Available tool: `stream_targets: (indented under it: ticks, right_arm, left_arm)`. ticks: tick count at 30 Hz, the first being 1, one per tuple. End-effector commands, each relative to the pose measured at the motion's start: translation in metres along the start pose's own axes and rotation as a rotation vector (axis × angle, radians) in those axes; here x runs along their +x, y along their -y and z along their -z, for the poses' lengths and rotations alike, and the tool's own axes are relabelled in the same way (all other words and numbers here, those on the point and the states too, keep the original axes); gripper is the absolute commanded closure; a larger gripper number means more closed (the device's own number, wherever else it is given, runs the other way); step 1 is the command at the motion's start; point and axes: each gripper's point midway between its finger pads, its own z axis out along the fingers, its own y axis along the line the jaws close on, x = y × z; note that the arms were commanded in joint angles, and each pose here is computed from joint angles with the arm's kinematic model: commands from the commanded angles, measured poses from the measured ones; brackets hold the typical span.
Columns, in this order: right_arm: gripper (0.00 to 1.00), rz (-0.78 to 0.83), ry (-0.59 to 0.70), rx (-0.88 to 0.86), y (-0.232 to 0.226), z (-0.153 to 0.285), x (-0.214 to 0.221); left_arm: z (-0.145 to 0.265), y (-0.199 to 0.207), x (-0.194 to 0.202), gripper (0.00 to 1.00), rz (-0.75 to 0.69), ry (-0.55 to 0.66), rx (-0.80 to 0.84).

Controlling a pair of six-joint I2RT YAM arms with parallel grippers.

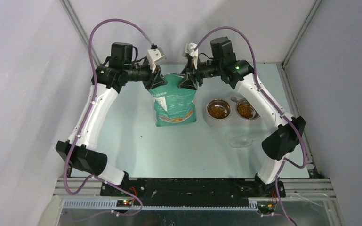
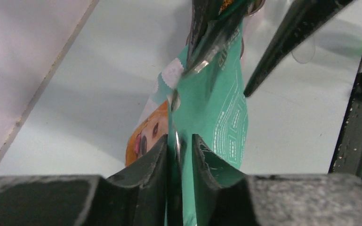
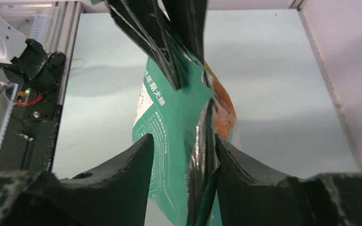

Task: Serve the pet food

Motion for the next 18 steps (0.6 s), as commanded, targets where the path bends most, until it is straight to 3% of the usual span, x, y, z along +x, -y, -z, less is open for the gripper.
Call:
stream_targets:
  ticks: [1, 4, 11, 18]
  right_arm:
    - [0.49, 0.214, -0.007, -0.017, -0.016, -0.009, -0.028]
    - [0.48, 0.264, -0.059, 0.009, -0.015, -0.011, -0.025]
    - [0.51, 0.41, -0.115, 0.054, -0.01, -0.011, -0.025]
    - [0.52, 0.429, -0.169, 0.118, 0.004, -0.011, -0.02]
  left_arm:
    - [0.012, 0.009, -0.018, 0.69, -0.098, 0.04, 0.0]
    - [0.015, 0.011, -0.013, 0.7, -0.154, 0.013, 0.003]
    - [0.018, 0.01, -0.002, 0.87, -0.213, -0.045, -0.001]
    - [0.019, 0.009, -0.009, 0.99, -0.219, -0.019, -0.011]
